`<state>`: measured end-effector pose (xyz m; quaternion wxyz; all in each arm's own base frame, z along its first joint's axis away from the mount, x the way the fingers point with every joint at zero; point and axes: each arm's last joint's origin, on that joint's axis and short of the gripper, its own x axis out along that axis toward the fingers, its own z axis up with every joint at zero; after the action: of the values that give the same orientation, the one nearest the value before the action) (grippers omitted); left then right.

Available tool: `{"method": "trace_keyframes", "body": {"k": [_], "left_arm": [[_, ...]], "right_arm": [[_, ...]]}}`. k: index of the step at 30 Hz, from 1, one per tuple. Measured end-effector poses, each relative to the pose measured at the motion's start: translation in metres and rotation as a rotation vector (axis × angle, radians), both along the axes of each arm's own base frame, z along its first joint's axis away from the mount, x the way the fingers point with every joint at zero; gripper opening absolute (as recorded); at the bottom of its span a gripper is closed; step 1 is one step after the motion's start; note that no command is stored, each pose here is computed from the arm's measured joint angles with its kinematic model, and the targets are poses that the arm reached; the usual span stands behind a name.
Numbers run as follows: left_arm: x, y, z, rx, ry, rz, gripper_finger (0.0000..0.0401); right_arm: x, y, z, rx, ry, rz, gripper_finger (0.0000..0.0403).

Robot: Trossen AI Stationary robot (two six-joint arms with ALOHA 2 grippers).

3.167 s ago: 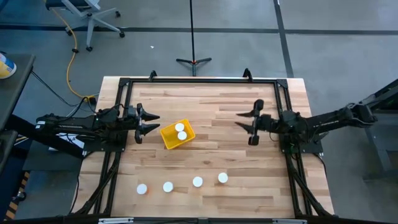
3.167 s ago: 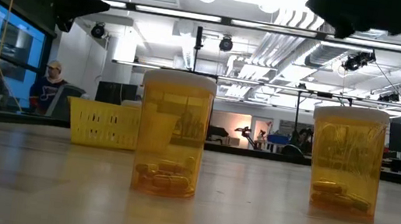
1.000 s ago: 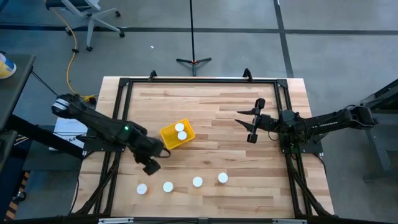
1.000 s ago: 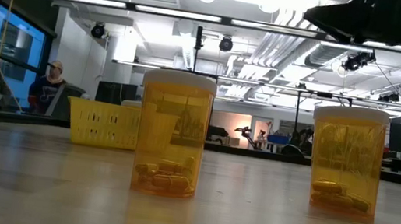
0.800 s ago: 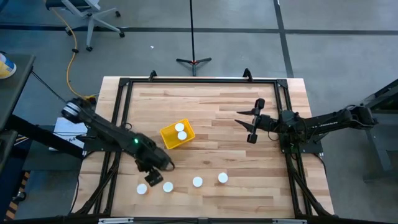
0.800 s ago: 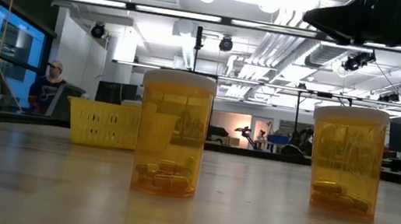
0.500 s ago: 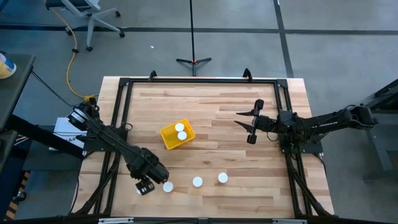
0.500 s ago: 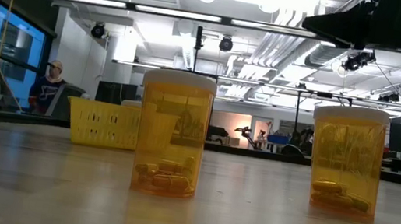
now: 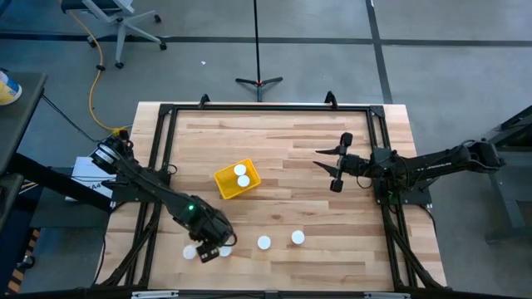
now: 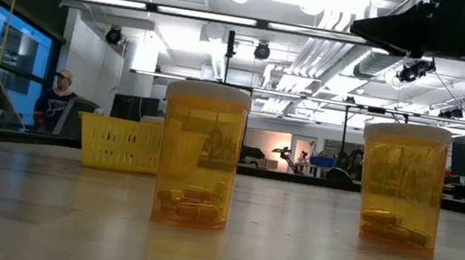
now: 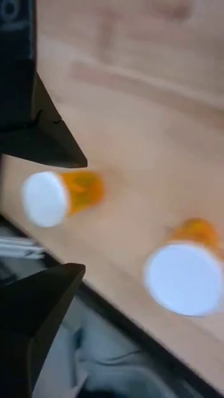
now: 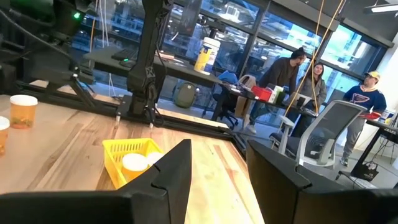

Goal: Pick and place pill bottles into a basket
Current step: Put the orange pill bottle into the yellow basket

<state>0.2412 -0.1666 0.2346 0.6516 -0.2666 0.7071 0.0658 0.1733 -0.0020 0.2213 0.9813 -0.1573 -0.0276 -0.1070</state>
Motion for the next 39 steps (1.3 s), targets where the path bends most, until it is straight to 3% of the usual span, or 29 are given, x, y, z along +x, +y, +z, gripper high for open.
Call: {"method": "trace_keyframes", "body": {"k": [5, 13, 18, 21, 24, 30, 39], "left_arm": [[0.010, 0.003, 0.001, 0.055, -0.138, -0.059, 0.0298], [0.011, 0.004, 0.001, 0.048, -0.145, -0.060, 0.0300], [0.011, 0.006, 0.000, 0.084, -0.156, -0.077, 0.0340], [0.011, 0.006, -0.004, 0.101, -0.123, -0.082, 0.0380], [0.011, 0.002, -0.008, 0.024, -0.042, -0.030, 0.0395], [0.009, -0.006, -0.017, -0.112, 0.142, 0.035, 0.0366], [0.004, -0.007, -0.020, -0.089, 0.209, 0.061, 0.0349]], "right_arm": [[0.000, 0.000, 0.000, -0.019, 0.009, -0.006, 0.0144], [0.000, 0.000, -0.001, -0.040, 0.024, -0.007, 0.0144], [0.000, 0.000, -0.001, -0.045, 0.025, -0.008, 0.0144], [0.000, 0.000, -0.002, -0.046, 0.026, -0.008, 0.0144], [0.000, 0.000, -0.002, -0.056, 0.030, -0.009, 0.0144], [0.000, 0.000, -0.002, -0.056, 0.036, -0.008, 0.0144], [0.000, 0.000, -0.003, -0.056, 0.041, -0.008, 0.0144]]}}
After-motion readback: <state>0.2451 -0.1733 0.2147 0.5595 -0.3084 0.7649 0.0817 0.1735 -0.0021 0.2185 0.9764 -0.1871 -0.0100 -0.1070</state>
